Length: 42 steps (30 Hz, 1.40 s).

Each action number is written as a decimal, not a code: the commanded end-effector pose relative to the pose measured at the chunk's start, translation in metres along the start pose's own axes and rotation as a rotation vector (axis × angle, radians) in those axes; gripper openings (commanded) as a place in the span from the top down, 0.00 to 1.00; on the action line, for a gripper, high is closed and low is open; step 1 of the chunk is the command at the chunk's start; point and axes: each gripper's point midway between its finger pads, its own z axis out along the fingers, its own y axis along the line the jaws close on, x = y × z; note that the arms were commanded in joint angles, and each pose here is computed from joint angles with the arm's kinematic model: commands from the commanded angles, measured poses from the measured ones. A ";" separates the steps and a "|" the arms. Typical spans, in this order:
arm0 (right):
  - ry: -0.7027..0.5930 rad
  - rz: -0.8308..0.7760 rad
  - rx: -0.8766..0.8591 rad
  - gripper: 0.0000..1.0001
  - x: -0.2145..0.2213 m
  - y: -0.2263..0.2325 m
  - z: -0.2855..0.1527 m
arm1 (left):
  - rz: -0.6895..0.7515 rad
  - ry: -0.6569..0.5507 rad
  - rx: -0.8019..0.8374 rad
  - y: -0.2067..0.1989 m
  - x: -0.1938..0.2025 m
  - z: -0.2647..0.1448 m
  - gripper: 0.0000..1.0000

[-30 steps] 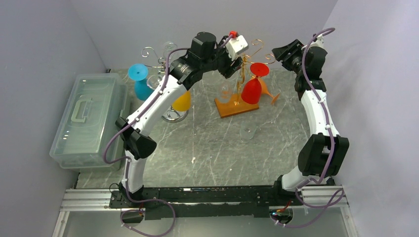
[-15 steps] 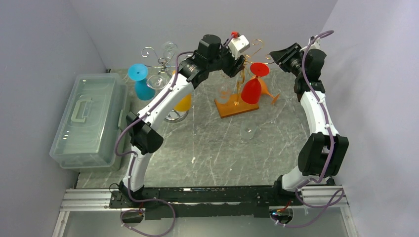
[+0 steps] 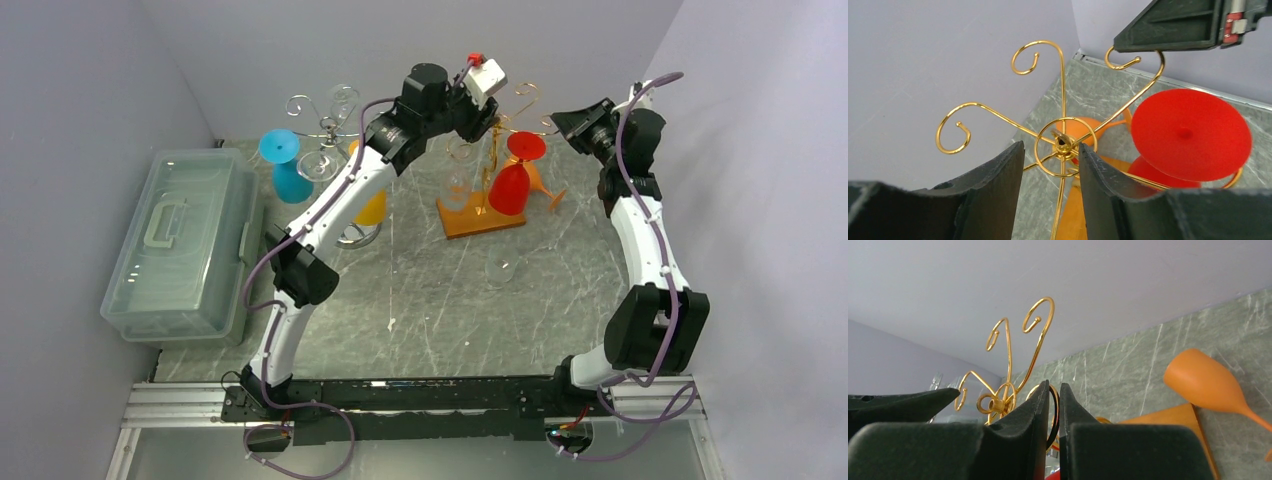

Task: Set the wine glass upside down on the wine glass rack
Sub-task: Adjust the wine rack at the center of the board.

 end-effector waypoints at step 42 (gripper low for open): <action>-0.023 0.050 0.294 1.00 0.088 -0.019 -0.079 | 0.049 0.004 -0.017 0.008 0.011 0.016 0.52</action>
